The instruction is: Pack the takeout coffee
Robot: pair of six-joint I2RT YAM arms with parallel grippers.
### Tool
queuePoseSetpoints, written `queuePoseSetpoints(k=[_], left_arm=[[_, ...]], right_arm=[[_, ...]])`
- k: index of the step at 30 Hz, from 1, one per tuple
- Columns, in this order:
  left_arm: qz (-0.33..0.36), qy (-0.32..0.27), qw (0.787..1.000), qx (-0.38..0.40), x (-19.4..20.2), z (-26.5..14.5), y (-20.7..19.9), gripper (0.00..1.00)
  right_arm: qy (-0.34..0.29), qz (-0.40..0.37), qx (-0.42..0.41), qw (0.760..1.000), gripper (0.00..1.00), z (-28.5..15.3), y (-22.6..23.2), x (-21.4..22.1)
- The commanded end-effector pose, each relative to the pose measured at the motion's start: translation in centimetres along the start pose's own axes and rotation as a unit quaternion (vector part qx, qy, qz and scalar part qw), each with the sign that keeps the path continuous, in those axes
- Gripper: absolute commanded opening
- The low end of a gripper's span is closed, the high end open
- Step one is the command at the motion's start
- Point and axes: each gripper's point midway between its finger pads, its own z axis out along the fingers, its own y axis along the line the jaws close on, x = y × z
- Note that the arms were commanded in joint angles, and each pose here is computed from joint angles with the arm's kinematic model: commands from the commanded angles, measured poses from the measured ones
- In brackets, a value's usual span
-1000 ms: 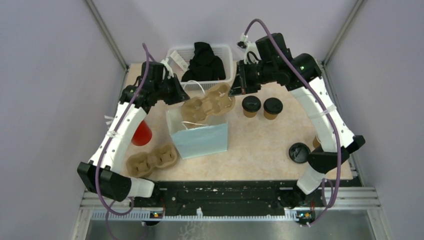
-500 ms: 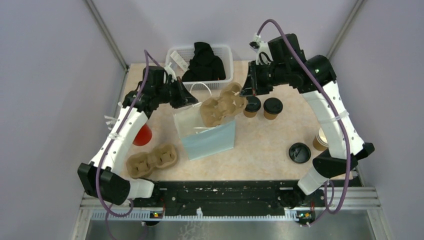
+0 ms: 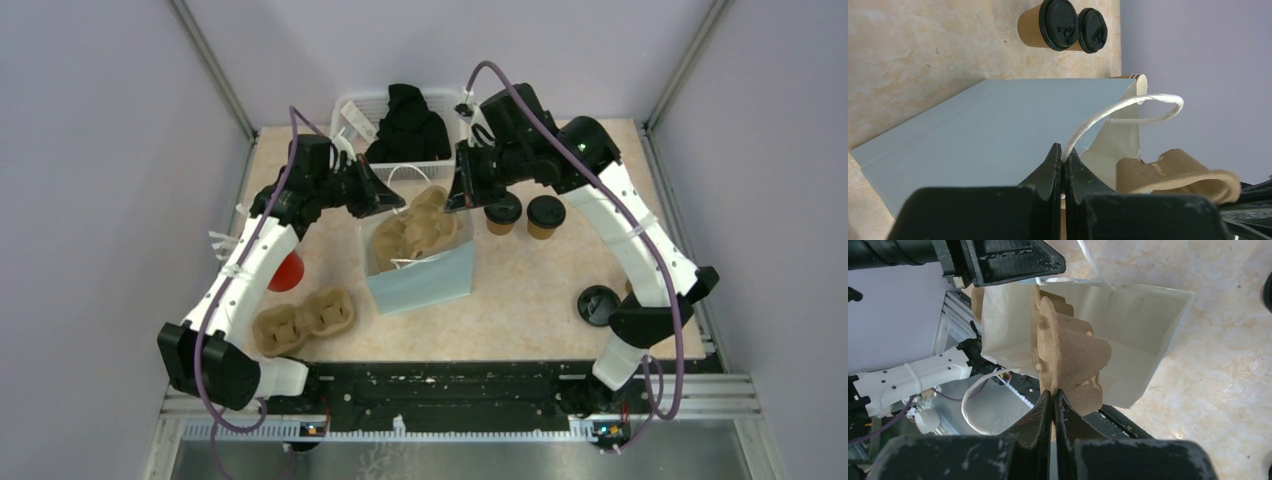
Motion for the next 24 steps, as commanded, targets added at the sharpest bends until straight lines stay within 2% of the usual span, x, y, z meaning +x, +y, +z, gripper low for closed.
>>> queuePoseSetpoints(k=[1,8,13,24], left_arm=[[0.012,-0.019,0.999,0.032,-0.6,-0.4,-1.5,0.0],[0.009,-0.022,0.999,0.032,-0.2,-0.5,-1.2,0.0],[0.009,-0.02,0.999,0.034,0.0,-0.5,-1.2,0.0],[0.011,-0.018,0.999,0.031,-0.1,-0.5,-1.2,0.0]], right_arm=[[-0.011,0.031,-0.008,0.999,0.0,1.0,1.4,-0.4],[-0.022,0.057,-0.046,0.997,0.0,3.4,2.2,-0.5],[-0.026,0.057,-0.049,0.997,0.0,4.0,0.7,-0.2],[-0.02,0.06,-0.092,0.994,0.0,4.1,0.8,-0.1]])
